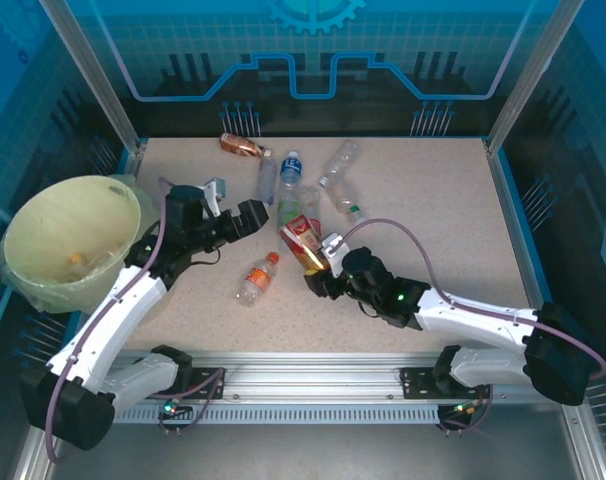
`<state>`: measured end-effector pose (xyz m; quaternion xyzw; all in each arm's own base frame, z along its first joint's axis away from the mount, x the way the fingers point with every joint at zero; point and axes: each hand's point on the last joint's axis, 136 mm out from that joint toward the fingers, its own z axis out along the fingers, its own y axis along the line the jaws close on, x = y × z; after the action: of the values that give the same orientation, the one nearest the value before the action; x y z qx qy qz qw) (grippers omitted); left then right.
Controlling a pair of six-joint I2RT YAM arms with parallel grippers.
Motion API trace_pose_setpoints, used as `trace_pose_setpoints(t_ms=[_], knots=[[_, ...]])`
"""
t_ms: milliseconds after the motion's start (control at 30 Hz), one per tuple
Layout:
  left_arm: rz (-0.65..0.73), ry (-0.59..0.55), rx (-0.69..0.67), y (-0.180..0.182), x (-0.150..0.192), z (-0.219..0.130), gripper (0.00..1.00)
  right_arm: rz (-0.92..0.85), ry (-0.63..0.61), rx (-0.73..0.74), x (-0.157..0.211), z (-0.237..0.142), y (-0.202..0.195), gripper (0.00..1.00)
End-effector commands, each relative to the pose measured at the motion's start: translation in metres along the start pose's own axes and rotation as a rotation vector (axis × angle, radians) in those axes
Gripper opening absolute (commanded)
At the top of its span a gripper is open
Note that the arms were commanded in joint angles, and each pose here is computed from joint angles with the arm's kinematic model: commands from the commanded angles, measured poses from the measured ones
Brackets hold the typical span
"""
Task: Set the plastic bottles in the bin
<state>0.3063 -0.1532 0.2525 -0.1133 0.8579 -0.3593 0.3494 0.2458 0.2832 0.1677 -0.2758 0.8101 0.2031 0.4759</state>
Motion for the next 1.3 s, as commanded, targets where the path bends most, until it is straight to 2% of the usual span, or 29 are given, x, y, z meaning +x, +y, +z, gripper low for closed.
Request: trace_pose_setpoints(t_ms=[0,133,333,467,667,767,867,1033,1133,1267], knots=[[0.037,-0.032,0.096,-0.024,0.001,0.004,0.99,0.105,-0.117,-0.011,-0.036,-0.009,-0.005,0.49],[0.127,0.002,0.231,-0.060,0.019,0.013,0.99,0.156,-0.131,-0.057,-0.044,-0.009,-0.001,0.49],[0.166,0.037,0.169,-0.062,0.038,0.036,0.99,0.191,-0.182,-0.153,-0.060,-0.012,0.015,0.49],[0.143,-0.013,0.121,-0.058,0.037,0.043,0.99,0.203,-0.214,-0.197,-0.069,-0.013,0.022,0.49],[0.132,-0.013,0.214,-0.077,0.040,0.051,0.99,0.196,-0.223,-0.287,-0.076,-0.012,0.038,0.50],[0.145,0.007,0.199,-0.077,0.044,0.055,0.92,0.201,-0.231,-0.299,-0.078,-0.012,0.041,0.51],[0.150,0.015,0.158,-0.069,0.045,0.056,0.80,0.189,-0.237,-0.315,-0.080,-0.012,0.044,0.51],[0.145,0.005,0.193,-0.075,0.044,0.053,0.61,0.171,-0.227,-0.329,-0.079,-0.011,0.047,0.55],[0.148,-0.005,0.217,-0.079,0.043,0.051,0.58,0.168,-0.197,-0.329,-0.076,-0.009,0.048,0.67],[0.144,-0.042,0.202,-0.075,0.039,0.049,0.56,0.173,-0.199,-0.317,-0.075,-0.010,0.045,0.74]])
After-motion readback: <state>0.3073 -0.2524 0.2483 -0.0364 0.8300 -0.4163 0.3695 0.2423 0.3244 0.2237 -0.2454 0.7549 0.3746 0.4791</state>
